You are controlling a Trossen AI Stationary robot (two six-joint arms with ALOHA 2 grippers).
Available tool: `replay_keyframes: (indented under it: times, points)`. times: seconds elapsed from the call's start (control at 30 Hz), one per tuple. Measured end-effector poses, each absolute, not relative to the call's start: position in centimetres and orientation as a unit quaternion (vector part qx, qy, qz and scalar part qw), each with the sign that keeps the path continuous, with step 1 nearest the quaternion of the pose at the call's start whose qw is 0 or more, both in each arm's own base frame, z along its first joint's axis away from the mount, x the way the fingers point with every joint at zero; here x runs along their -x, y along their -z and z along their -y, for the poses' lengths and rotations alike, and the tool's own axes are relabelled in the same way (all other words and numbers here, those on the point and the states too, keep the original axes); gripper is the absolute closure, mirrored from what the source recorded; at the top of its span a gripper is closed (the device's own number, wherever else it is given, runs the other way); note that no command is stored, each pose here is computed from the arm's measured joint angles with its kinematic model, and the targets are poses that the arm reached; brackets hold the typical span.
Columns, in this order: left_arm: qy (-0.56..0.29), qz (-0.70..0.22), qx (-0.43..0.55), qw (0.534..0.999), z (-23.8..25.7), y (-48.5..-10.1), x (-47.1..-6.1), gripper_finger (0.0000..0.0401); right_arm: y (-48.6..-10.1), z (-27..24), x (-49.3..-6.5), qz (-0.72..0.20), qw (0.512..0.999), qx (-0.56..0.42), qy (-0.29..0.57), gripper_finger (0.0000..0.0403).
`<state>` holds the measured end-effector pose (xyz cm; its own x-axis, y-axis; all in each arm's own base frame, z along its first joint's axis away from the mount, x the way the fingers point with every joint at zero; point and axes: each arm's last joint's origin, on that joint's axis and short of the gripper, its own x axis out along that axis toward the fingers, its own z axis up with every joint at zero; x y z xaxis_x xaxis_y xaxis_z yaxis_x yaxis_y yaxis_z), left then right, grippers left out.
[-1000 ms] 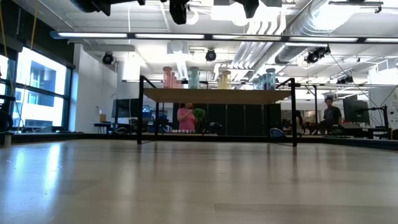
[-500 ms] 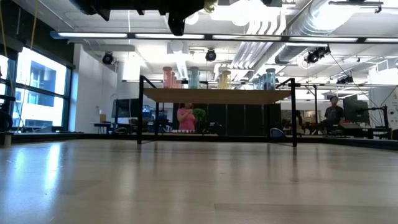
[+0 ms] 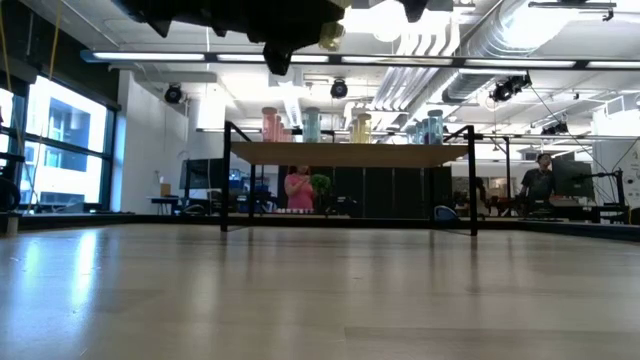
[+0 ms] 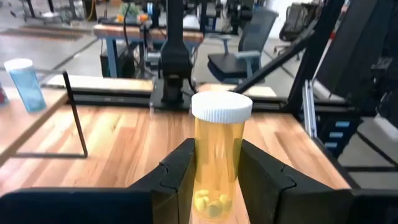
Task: Pick and place medicine bottles onto shelf by color
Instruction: Put the yellow medicine bottle on the shelf
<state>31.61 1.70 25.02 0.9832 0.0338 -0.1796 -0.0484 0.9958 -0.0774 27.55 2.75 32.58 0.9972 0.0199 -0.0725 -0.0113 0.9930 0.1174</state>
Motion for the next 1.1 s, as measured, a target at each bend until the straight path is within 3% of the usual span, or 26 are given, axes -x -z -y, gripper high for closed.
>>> replay_keyframes:
  times: [0.3, 0.5, 1.1]
  points:
    - [-0.026, -0.111, 0.041, 0.993, -1.8, -24.6, -31.5, 0.0304, -35.4, -0.8, -29.3, -0.134, 0.989, -0.066, 0.000, 0.0182]
    - [-0.027, -0.115, 0.041, 0.992, -1.8, -24.6, -31.5, 0.0304, -34.6, -1.2, -30.4, -0.215, 0.975, -0.059, -0.003, 0.0182]
    - [-0.028, -0.113, 0.041, 0.992, -1.8, -24.6, -31.5, 0.0304, -32.2, -2.0, -32.3, -0.249, 0.966, -0.061, -0.031, 0.0182]
